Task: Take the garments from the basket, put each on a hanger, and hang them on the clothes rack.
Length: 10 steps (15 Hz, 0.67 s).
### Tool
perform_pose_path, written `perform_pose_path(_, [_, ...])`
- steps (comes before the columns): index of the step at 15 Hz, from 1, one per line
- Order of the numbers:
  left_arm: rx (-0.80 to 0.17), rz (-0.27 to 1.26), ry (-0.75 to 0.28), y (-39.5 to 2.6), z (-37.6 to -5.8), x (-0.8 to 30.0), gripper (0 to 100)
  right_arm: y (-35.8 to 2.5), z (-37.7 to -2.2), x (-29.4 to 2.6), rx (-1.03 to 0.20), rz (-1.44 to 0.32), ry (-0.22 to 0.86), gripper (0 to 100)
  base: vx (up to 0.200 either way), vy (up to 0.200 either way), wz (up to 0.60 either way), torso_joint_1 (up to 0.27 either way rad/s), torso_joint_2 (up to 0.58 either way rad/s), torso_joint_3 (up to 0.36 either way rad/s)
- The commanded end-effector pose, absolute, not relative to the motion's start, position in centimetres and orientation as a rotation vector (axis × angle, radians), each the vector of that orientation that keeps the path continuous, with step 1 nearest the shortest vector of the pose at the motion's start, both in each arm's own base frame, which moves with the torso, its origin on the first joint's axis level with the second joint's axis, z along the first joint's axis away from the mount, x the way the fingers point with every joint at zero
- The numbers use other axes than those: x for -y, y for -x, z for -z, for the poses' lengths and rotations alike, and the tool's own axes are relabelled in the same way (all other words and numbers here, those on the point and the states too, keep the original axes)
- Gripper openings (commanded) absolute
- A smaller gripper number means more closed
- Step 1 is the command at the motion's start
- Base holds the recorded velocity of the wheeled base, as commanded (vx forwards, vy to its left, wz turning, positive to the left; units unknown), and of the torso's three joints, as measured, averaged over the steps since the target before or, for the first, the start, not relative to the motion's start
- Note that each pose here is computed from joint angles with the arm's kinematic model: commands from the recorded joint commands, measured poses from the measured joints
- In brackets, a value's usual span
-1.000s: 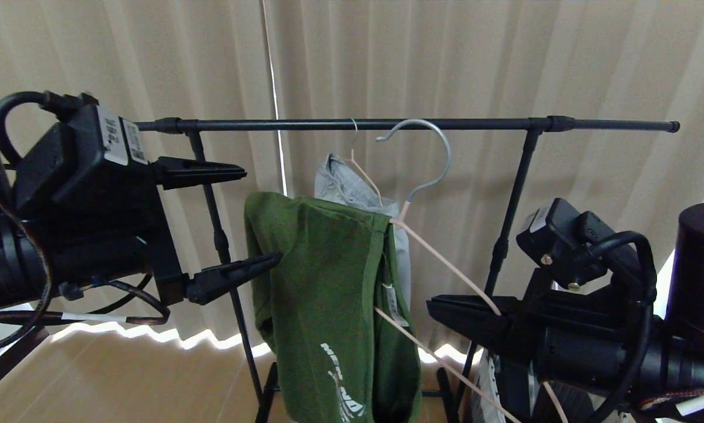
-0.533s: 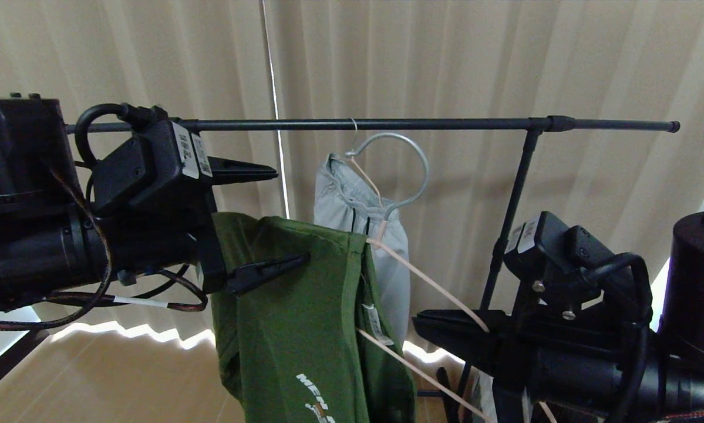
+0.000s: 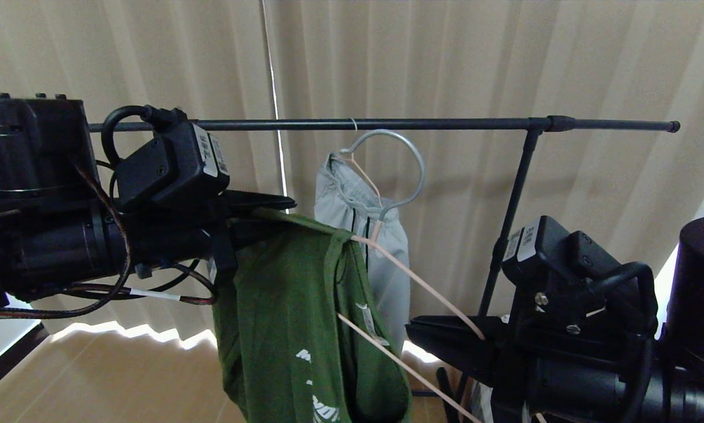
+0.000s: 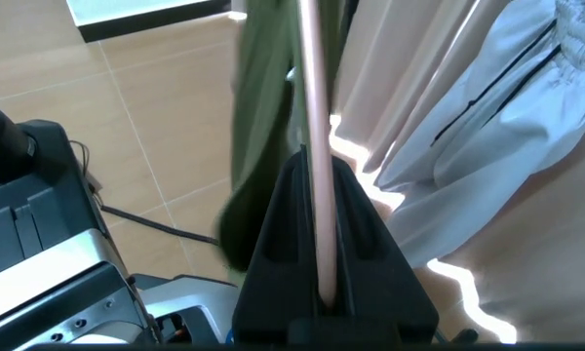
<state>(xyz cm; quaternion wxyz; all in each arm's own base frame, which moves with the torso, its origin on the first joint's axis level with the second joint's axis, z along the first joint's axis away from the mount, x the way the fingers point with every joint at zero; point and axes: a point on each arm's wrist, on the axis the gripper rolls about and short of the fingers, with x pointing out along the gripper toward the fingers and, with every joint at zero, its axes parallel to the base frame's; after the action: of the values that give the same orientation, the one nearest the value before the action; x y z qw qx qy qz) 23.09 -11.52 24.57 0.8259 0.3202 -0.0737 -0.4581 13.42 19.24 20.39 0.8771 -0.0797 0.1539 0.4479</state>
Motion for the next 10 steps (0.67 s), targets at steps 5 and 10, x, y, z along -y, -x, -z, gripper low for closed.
perform_pose_path(5, [0.155,0.973,-0.68,-22.74,-24.48,11.36,0,-13.33,-20.45,-19.16,-0.318,-0.936,0.165,0,0.0,0.0,0.0,0.0,0.0,0.0])
perform_pose_path(10, [0.148,0.973,-0.676,-22.49,-24.32,11.2,0,-13.29,-20.46,-19.09,-0.32,-0.931,0.167,0,0.0,0.0,0.0,0.0,0.0,0.0])
